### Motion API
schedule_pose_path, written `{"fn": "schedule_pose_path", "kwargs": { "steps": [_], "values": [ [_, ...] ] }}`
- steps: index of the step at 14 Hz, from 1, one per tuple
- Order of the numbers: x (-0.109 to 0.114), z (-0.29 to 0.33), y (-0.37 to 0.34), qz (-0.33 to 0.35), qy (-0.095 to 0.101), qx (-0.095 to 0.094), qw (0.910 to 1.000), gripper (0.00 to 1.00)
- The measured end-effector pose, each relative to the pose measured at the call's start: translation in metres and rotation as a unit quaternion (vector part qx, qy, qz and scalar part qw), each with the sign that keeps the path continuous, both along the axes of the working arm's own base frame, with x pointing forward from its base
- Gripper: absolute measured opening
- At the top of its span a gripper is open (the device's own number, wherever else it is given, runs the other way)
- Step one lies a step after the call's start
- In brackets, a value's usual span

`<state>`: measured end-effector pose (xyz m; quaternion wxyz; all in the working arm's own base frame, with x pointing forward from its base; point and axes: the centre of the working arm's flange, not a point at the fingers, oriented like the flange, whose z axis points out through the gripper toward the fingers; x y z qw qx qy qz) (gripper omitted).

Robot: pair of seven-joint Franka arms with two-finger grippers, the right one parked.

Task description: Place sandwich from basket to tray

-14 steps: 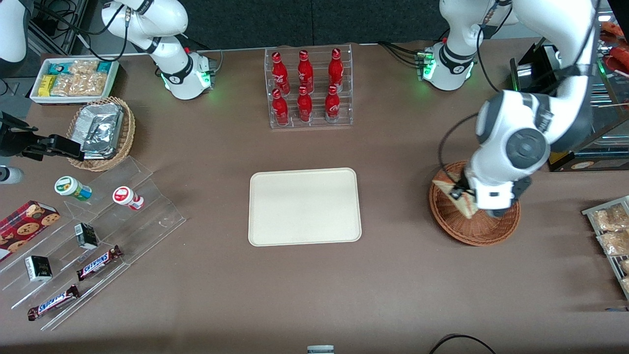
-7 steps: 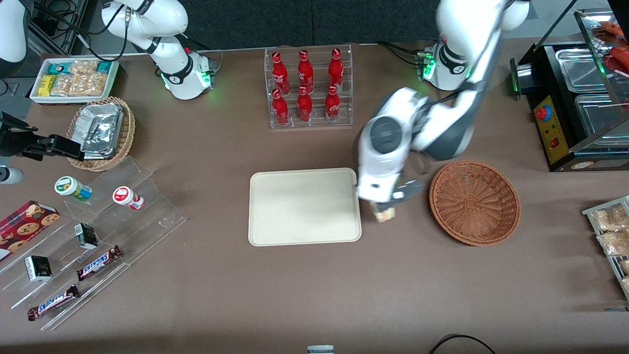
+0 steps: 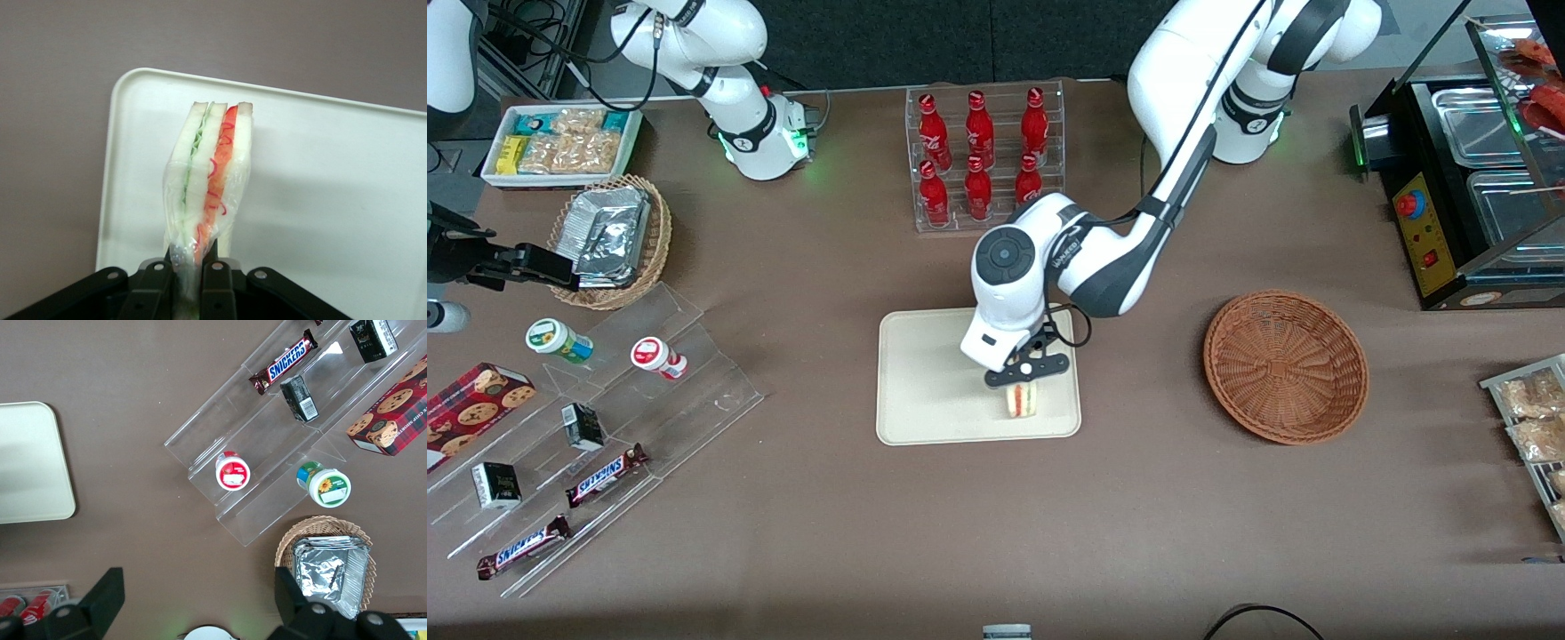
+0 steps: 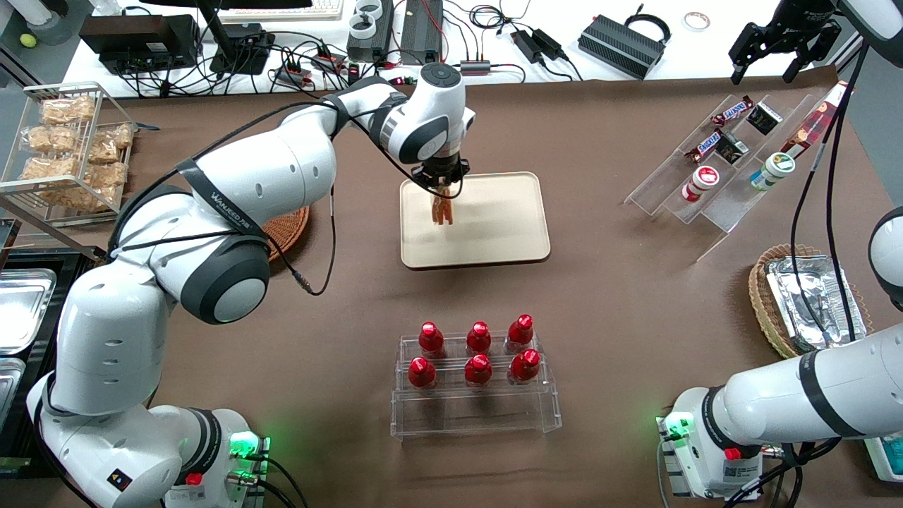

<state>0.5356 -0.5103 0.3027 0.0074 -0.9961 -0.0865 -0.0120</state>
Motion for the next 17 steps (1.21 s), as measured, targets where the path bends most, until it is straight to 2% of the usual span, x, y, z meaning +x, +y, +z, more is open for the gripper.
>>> {"fn": "schedule_pose_path", "kwargs": {
  "steps": [3, 8, 9, 14, 16, 17],
  "values": [
    [-0.01, -0.019, -0.017, -0.024, -0.007, -0.009, 0.9996, 0.15],
    [-0.02, -0.054, -0.026, -0.039, 0.003, 0.0, 0.9992, 0.15],
    [-0.019, -0.054, -0.025, -0.039, 0.003, 0.001, 0.9992, 0.2],
    [-0.009, -0.032, -0.028, -0.038, -0.014, -0.012, 0.9991, 0.67],
    [-0.006, -0.004, -0.029, -0.036, -0.024, -0.021, 0.9988, 0.88],
    [-0.006, 0.016, -0.025, -0.033, -0.025, -0.019, 0.999, 0.98]
  ]
}}
